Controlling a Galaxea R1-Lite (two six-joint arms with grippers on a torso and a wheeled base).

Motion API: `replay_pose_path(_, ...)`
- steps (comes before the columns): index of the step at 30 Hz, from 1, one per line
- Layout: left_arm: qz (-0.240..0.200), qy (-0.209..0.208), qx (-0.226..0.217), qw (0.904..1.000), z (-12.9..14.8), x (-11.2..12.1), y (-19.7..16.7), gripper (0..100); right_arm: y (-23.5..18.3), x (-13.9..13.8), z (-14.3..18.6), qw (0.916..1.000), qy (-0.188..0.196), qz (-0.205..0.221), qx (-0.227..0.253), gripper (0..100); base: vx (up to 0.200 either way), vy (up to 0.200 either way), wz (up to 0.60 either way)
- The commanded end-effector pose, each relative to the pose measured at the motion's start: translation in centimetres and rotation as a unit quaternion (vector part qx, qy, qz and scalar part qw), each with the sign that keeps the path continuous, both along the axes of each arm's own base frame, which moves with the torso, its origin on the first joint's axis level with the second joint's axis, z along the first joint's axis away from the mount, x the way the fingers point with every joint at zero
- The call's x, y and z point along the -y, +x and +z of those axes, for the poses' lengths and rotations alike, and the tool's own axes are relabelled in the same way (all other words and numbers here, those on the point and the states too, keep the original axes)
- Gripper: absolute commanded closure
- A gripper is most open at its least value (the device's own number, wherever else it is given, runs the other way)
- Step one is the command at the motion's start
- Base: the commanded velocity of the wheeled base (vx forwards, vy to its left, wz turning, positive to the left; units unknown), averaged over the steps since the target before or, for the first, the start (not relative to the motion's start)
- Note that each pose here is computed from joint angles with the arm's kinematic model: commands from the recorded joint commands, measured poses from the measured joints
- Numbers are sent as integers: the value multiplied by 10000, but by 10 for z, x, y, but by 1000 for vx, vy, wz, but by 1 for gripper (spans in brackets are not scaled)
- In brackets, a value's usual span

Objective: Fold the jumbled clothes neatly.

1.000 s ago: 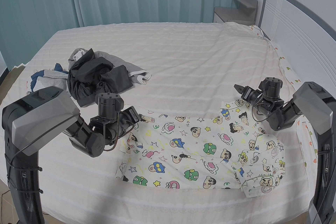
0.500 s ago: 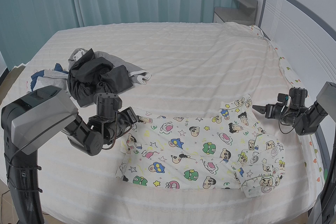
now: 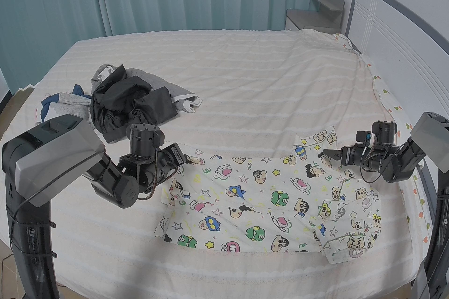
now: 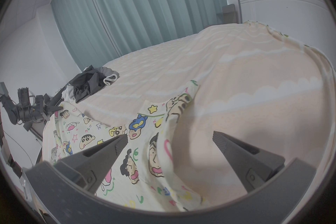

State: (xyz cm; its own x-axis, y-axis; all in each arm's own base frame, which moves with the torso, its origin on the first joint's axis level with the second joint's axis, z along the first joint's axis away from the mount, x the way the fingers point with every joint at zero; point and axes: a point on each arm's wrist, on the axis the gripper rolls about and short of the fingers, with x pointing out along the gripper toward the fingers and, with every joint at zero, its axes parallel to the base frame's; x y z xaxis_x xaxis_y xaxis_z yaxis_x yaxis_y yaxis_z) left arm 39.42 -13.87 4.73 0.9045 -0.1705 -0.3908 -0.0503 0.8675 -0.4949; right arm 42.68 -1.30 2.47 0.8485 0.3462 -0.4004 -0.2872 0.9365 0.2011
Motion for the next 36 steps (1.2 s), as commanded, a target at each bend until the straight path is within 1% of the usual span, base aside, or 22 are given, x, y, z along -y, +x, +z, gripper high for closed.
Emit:
replay_pose_path(1,-25,4,-8,10000,-1,2,0,100,4,-2,-7,9999,-123,82,-17,0,0,0,0)
replay_pose_path(6,-32,4,-8,10000,-1,3,0,100,3,-1,-9,9997,-225,100,-16,0,0,0,0)
replay_pose_path(10,-47,2,-10,10000,-1,4,0,100,2,-5,-12,9991,-370,221,-7,0,0,0,0)
replay_pose_path(14,-40,-4,5,10000,-1,3,0,100,4,-11,-15,9987,-418,297,-12,0,0,0,0)
replay_pose_path(18,-40,-9,19,10000,1,3,1,100,5,-13,-21,9983,-503,269,-144,0,0,0,0)
replay_pose_path(19,-40,-1,-2,10000,1,3,1,100,6,-13,-21,9982,-538,235,-134,100,0,0,0)
replay_pose_path(25,-43,9,0,10000,2,4,1,100,9,-8,-17,9977,-651,171,0,100,0,0,0)
replay_pose_path(29,-85,103,26,9999,2,4,1,100,9,-5,-12,9976,-668,141,87,100,0,0,0)
replay_pose_path(30,-84,120,30,9999,3,4,0,100,7,3,-1,9972,-680,32,318,100,0,0,0)
replay_pose_path(31,-90,131,39,9999,3,4,0,100,7,6,2,9968,-671,-5,426,100,0,0,0)
replay_pose_path(33,-83,129,55,9999,5,4,0,100,5,11,7,9963,-674,-76,526,100,0,0,0)
replay_pose_path(36,-82,105,120,9998,12,3,-2,100,-1,14,10,9965,-635,-116,529,100,0,0,0)
